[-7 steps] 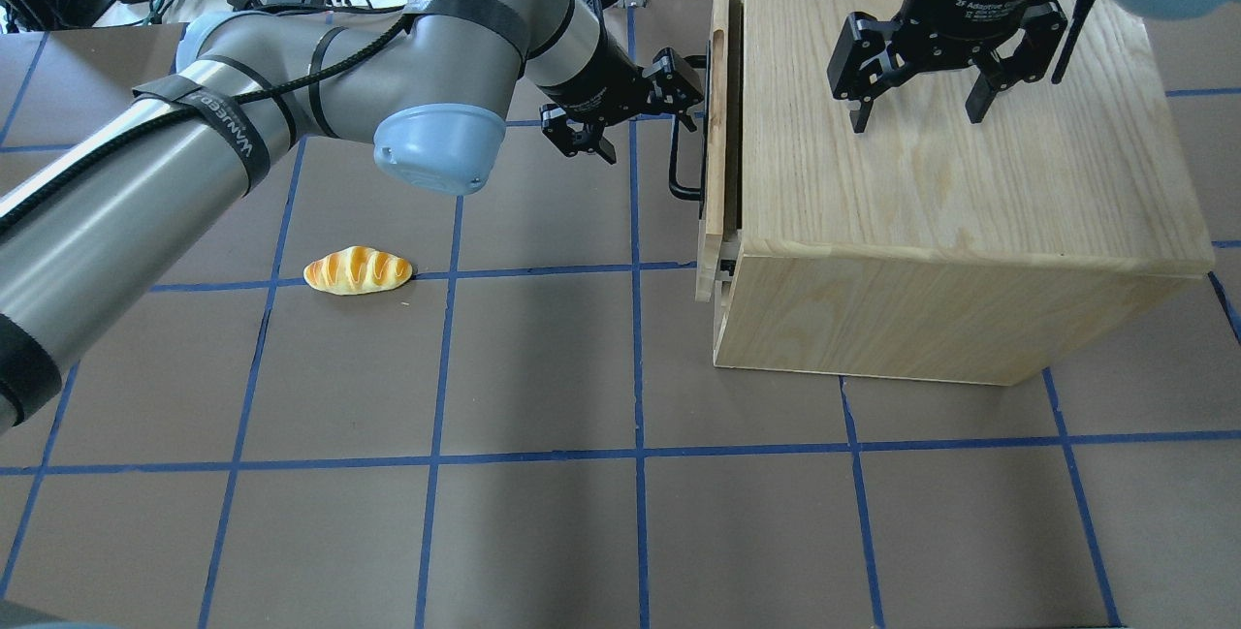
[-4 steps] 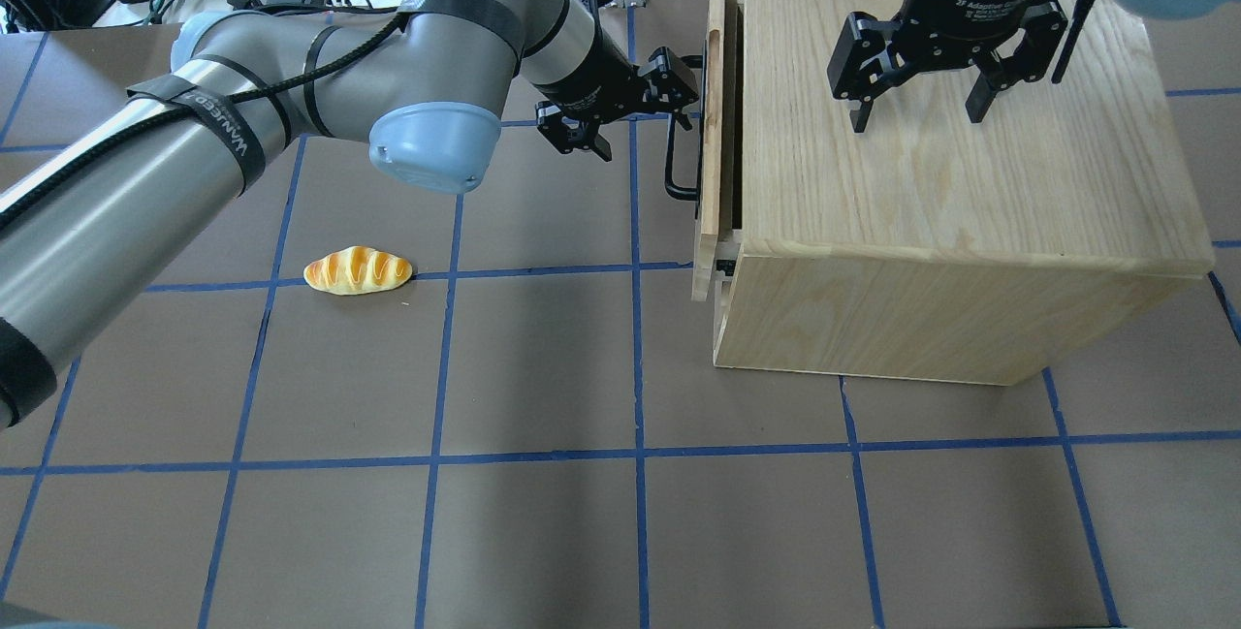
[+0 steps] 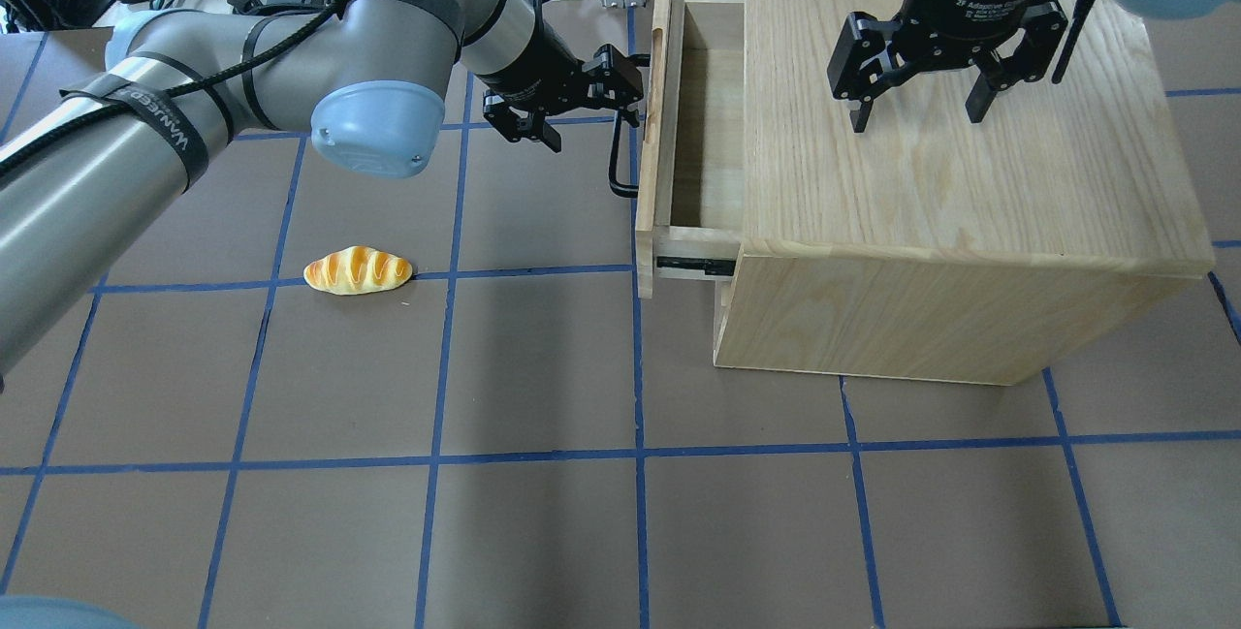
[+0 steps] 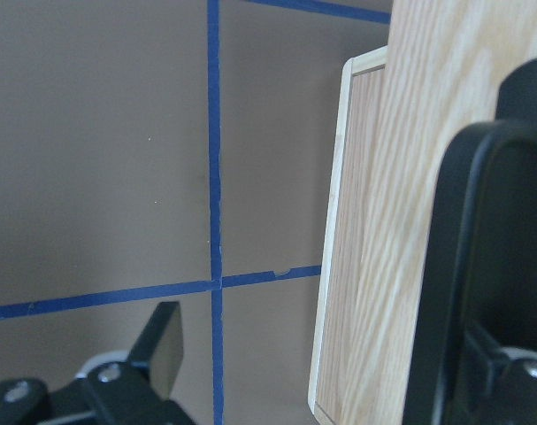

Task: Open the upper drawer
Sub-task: 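Pull the handle with the left gripper, sliding the drawer out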

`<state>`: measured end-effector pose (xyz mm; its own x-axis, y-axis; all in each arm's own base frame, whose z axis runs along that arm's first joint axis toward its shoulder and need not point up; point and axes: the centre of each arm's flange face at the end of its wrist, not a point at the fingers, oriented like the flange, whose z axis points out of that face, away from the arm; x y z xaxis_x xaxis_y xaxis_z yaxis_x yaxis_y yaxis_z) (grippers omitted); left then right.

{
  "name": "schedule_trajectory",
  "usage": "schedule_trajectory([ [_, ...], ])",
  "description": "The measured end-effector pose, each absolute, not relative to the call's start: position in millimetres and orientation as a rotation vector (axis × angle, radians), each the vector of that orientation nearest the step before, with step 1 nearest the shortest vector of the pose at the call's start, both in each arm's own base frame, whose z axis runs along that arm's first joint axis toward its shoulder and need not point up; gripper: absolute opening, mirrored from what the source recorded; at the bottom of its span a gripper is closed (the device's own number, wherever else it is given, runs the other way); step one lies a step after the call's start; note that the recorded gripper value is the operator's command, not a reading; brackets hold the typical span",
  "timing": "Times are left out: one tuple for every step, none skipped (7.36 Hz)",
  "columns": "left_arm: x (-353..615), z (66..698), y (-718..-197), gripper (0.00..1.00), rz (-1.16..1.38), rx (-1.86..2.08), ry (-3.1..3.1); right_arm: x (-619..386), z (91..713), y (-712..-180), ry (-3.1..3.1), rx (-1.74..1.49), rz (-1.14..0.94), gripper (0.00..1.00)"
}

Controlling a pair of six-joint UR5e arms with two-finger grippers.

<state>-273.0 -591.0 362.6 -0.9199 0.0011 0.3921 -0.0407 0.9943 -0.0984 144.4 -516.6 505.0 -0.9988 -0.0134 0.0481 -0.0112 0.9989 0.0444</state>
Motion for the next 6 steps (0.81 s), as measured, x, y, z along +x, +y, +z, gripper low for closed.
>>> schedule_trajectory([
  [-261,366,-593,1.0,0.149,0.016,-2.739,144,505,-517,-3.092,0.019,-0.068,1.0],
  [-249,369,-595,1.0,0.151,0.003,-2.742,144,505,-517,-3.092,0.019,-0.068,1.0],
  [-240,371,-597,1.0,0.153,-0.007,-2.745,144,505,-517,-3.092,0.019,-0.069,1.0],
  [-233,372,-598,1.0,0.153,-0.015,-2.747,144,505,-517,-3.092,0.019,-0.069,1.0],
  [-229,374,-599,1.0,0.156,-0.018,-2.748,144,505,-517,-3.092,0.019,-0.069,1.0],
  [-226,374,-599,1.0,0.157,-0.017,-2.75,145,505,-517,-3.092,0.021,-0.069,1.0],
])
